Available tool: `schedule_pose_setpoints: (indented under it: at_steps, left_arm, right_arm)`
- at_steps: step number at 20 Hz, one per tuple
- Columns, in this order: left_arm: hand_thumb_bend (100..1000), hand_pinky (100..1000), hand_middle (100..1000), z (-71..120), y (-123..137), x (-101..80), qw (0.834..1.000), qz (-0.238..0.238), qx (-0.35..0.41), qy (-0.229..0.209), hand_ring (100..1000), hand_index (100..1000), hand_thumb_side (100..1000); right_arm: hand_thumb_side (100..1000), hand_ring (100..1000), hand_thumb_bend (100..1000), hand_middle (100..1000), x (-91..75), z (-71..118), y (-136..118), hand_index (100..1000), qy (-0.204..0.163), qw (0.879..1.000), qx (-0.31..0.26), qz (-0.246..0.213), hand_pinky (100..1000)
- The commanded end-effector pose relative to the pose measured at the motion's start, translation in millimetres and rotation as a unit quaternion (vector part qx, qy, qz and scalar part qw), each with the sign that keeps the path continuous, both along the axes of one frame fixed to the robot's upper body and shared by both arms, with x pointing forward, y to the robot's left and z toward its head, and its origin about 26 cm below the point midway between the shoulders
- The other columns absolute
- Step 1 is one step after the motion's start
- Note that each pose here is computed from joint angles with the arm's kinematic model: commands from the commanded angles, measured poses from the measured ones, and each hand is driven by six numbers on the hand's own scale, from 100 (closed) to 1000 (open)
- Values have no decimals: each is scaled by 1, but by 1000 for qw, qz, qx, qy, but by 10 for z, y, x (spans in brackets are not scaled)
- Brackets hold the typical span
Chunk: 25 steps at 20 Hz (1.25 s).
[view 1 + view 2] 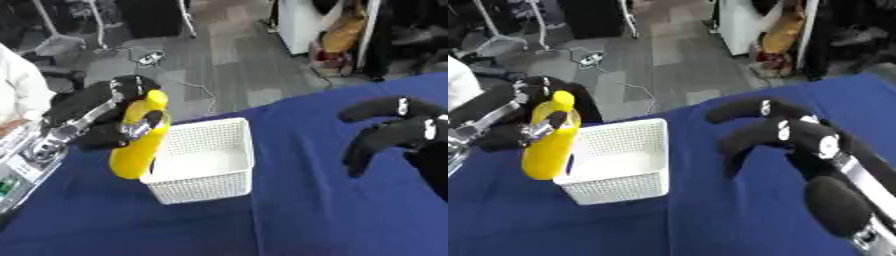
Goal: Pick up objects on the table and place them in the box.
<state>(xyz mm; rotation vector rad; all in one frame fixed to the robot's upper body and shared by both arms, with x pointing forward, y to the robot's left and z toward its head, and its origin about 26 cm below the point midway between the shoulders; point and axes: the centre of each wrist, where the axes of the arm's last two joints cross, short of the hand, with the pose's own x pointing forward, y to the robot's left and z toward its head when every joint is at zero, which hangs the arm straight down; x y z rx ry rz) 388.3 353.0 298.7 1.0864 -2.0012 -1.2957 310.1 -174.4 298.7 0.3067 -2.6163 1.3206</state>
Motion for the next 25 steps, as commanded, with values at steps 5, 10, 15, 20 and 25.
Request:
schedule_pose_setpoints:
  at_steps: [5,10,15,20,25]
  left_arm:
    - [259,527,887,134,18,-16,1000,16,17,-20,812,880,902]
    - [234,492,885,110,5,-44,999,-2,-26,-36,804,897,943]
    - [201,438,865,-60,-114,-248,994,-62,-89,-25,775,901,972]
    - [205,393,840,-318,-447,-710,978,-160,-136,10,747,904,983]
    - [220,380,814,-549,-640,-927,956,-214,-202,16,722,901,957]
  right_arm:
    - [1000,519,340,823,-42,81,12,764,-17,1000,1,6,577]
    - [1000,519,339,823,-37,67,-12,764,-14,1000,2,0,577]
    - [1000,519,339,821,-24,11,-83,763,-3,1000,5,-17,575]
    - [1000,519,341,818,-9,-70,-200,762,9,999,2,-46,573]
    - [1000,519,345,817,-1,-171,-337,762,21,997,-8,-78,570]
